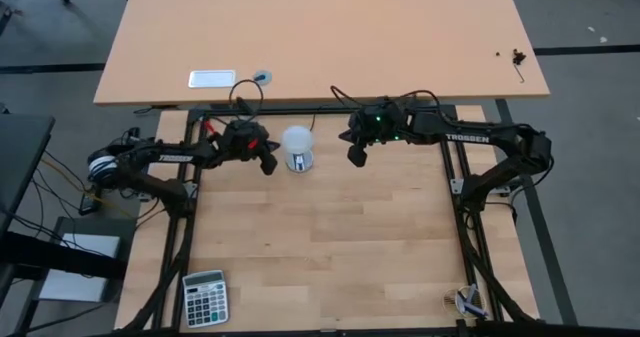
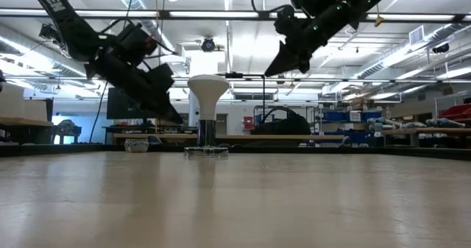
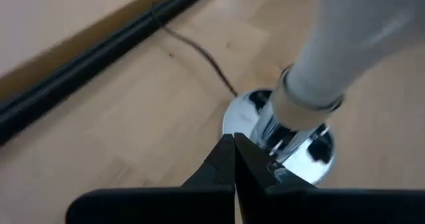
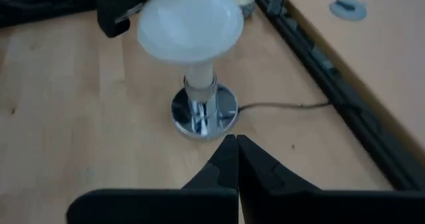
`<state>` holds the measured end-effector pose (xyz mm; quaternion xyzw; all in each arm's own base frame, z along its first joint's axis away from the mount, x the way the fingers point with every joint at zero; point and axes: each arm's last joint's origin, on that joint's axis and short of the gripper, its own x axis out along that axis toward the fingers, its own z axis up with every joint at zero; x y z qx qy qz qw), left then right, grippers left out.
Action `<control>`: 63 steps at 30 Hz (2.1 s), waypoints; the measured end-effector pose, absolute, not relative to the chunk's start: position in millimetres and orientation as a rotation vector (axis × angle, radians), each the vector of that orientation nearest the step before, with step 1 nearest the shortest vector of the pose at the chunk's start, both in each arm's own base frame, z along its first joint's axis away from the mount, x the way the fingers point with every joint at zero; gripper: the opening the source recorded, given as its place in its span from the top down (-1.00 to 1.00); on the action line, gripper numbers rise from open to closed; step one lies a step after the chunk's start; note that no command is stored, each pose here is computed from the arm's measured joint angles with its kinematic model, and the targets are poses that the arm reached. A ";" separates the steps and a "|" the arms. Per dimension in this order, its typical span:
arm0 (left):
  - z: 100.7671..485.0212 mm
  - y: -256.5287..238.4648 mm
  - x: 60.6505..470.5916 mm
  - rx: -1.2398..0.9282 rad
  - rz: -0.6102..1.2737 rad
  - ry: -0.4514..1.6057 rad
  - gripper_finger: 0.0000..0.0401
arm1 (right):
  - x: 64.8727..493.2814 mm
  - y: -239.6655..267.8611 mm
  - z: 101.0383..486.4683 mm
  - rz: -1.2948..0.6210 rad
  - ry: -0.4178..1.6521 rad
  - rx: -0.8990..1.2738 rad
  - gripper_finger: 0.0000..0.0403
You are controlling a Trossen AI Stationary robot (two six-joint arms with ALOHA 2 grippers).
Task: Screw lightbulb
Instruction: Move the lamp to the bottom
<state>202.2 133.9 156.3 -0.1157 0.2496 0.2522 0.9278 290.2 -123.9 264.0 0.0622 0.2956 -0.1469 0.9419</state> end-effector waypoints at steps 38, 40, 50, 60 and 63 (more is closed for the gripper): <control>99.1 116.3 280.8 -0.176 0.230 0.544 1.00 | 267.3 -102.1 231.8 -0.295 0.524 0.221 0.98; 101.6 114.9 281.0 -0.161 0.257 0.539 1.00 | 265.2 -101.3 224.8 -0.299 0.516 0.233 0.98; 105.9 131.9 272.6 -0.213 0.368 0.513 1.00 | 249.5 -95.3 168.0 -0.394 0.368 0.371 0.98; 92.4 130.2 274.3 -0.230 0.332 0.543 1.00 | 266.0 -102.8 126.0 -0.452 0.395 0.393 0.98; 89.9 127.0 278.0 -0.222 0.317 0.530 1.00 | 270.0 -104.9 119.0 -0.471 0.412 0.391 0.98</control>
